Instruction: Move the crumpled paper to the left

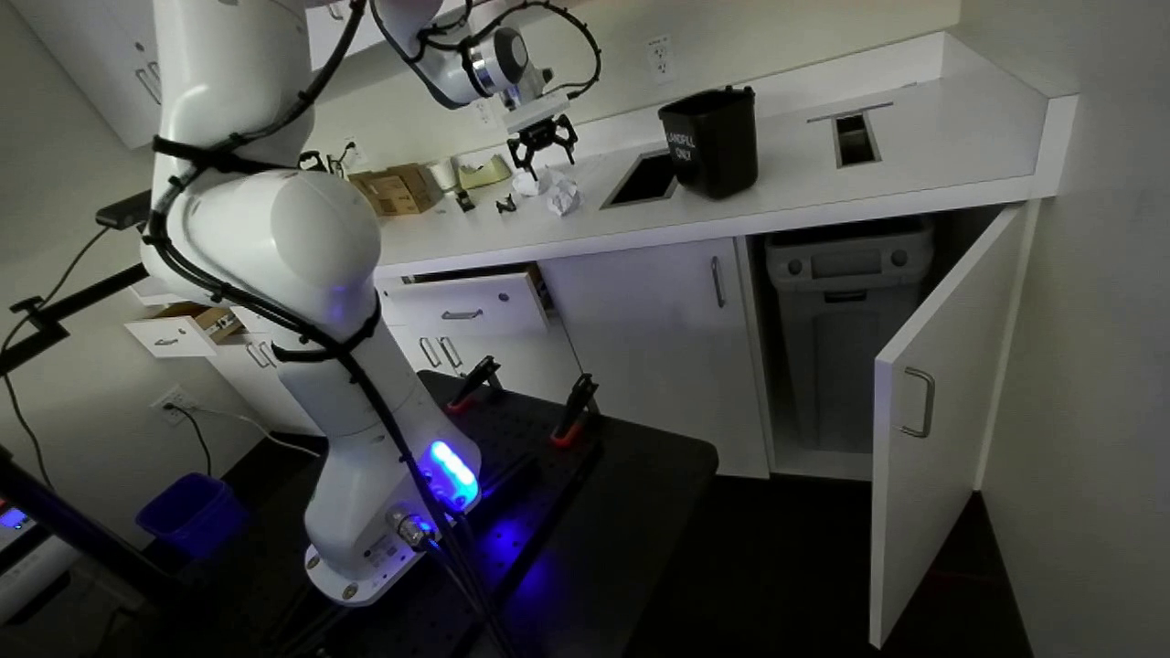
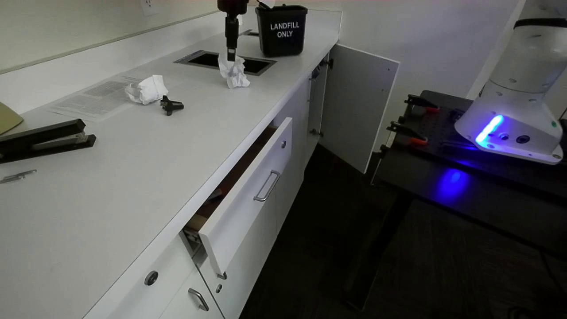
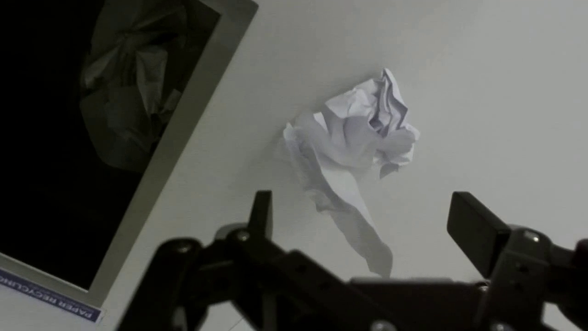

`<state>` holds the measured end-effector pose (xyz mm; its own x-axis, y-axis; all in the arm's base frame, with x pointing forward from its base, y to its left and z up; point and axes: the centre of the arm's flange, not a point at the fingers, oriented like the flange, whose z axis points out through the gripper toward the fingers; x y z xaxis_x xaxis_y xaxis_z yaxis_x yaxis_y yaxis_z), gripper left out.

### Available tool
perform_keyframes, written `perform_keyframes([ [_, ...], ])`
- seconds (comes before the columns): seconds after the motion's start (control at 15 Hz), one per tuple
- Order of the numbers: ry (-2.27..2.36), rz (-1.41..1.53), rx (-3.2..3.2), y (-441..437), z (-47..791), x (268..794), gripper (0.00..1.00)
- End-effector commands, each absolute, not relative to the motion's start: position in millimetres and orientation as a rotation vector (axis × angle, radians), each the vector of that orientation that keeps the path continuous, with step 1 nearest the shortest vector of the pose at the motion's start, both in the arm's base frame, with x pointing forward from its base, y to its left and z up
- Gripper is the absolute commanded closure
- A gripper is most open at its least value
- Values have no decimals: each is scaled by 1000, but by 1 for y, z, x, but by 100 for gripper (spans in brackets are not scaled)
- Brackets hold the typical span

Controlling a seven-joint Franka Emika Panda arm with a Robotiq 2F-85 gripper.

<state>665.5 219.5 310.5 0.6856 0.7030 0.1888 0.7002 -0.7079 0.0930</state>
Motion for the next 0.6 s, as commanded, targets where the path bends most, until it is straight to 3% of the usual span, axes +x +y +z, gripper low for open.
perform_keyframes([
  [0.0, 1248, 344, 2882, 224, 305, 687, 34],
  [0.53, 1218, 341, 2899, 224, 292, 697, 96],
])
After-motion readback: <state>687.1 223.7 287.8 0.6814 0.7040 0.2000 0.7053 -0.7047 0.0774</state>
